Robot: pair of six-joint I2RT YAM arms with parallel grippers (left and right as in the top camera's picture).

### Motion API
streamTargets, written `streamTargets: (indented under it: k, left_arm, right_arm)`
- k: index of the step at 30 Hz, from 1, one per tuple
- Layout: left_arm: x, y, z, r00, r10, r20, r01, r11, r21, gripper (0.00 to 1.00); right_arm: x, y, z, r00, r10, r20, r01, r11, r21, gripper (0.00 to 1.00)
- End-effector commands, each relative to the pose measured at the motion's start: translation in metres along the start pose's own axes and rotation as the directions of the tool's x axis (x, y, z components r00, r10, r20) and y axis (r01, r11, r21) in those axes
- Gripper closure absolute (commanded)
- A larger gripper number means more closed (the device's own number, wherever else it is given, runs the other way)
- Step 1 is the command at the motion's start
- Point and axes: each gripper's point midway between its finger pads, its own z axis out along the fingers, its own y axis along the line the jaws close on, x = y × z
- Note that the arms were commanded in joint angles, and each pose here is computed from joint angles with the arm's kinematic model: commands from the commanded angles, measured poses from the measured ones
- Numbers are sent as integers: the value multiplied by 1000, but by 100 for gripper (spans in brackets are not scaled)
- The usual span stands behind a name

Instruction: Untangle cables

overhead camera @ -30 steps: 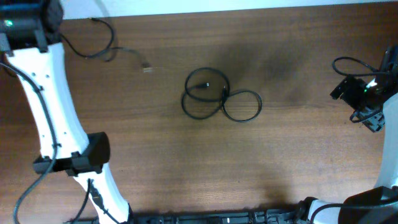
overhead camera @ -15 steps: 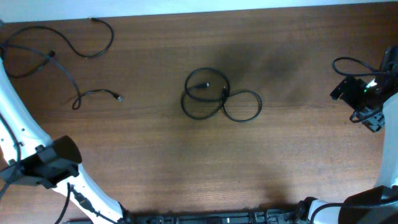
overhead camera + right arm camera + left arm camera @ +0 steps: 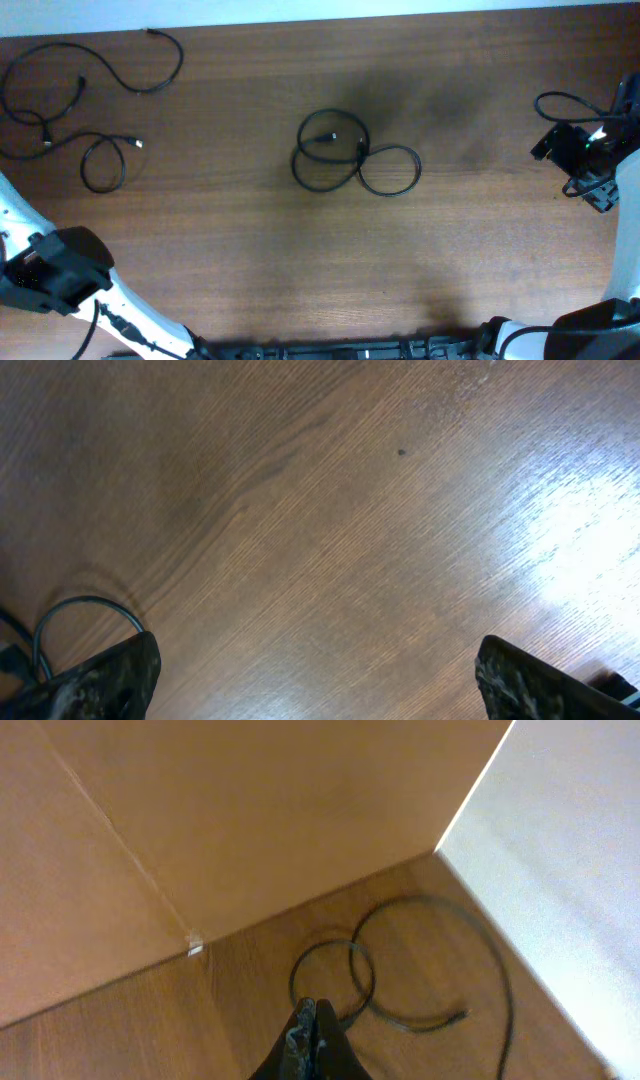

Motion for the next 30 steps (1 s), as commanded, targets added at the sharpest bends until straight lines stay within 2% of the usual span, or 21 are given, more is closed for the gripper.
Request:
streamTargets:
  k: [1, 3, 4, 7, 9, 11, 13, 16, 19, 22, 24, 26, 27, 28, 29, 30]
  left_arm:
    - [49, 6, 38, 988, 76, -136, -83, 995, -48, 94]
    - [84, 6, 52, 967, 102, -235, -113, 993, -32, 87]
    - [101, -2, 57, 952, 110, -285, -109, 994, 19, 78]
    - [153, -32, 63, 890, 134, -437, -46, 977, 206, 68]
    - [177, -35, 78, 865, 146, -479, -47, 976, 211, 56]
    - [205, -32, 95, 835, 155, -527, -58, 979, 196, 50]
    - [232, -31, 111, 800, 165, -577, -71, 981, 181, 38]
    - [265, -38, 129, 762, 189, -619, -95, 979, 182, 34]
    - [269, -65, 138, 790, 222, -571, -106, 968, 229, 24]
    - [274, -87, 136, 799, 253, -545, -120, 956, 268, 18]
    - [293, -98, 137, 780, 284, -558, -143, 949, 282, 18]
    - [304, -100, 140, 767, 294, -571, -152, 947, 284, 26]
    - [309, -98, 144, 762, 295, -576, -160, 948, 274, 34]
    - [307, -92, 147, 768, 294, -568, -185, 952, 243, 61]
    - [305, -87, 150, 775, 292, -561, -202, 955, 218, 75]
    - [302, -81, 152, 781, 291, -552, -222, 956, 190, 81]
  right_arm:
    - [-5, -2, -3, 1000, -3, 19, 3, 1000, 7, 1]
    - [-5, -2, -3, 1000, -3, 18, 3, 1000, 7, 2]
    - [-5, -1, -3, 1000, -3, 18, 3, 1000, 7, 2]
    - [-5, -2, -3, 1000, -3, 19, 3, 1000, 7, 2]
    - [-5, -1, -3, 1000, -3, 18, 3, 1000, 7, 2]
    - [-5, -2, -3, 1000, -3, 19, 3, 1000, 7, 2]
    - [-5, -1, -3, 1000, -3, 18, 3, 1000, 7, 2]
    - [-5, -2, -3, 1000, -3, 19, 3, 1000, 7, 2]
    - [-5, -1, -3, 1000, -3, 18, 3, 1000, 7, 2]
    - [-5, -2, -3, 1000, -3, 18, 3, 1000, 7, 2]
    - [-5, -1, -3, 1000, -3, 18, 3, 1000, 7, 2]
    - [-5, -1, -3, 1000, -3, 18, 3, 1000, 7, 2]
    - [-5, -2, -3, 1000, -3, 18, 3, 1000, 7, 2]
    - [-5, -2, -3, 1000, -3, 19, 3, 1000, 7, 2]
    - [-5, -2, -3, 1000, -3, 18, 3, 1000, 7, 2]
    - [-5, -1, -3, 1000, -3, 18, 3, 1000, 7, 2]
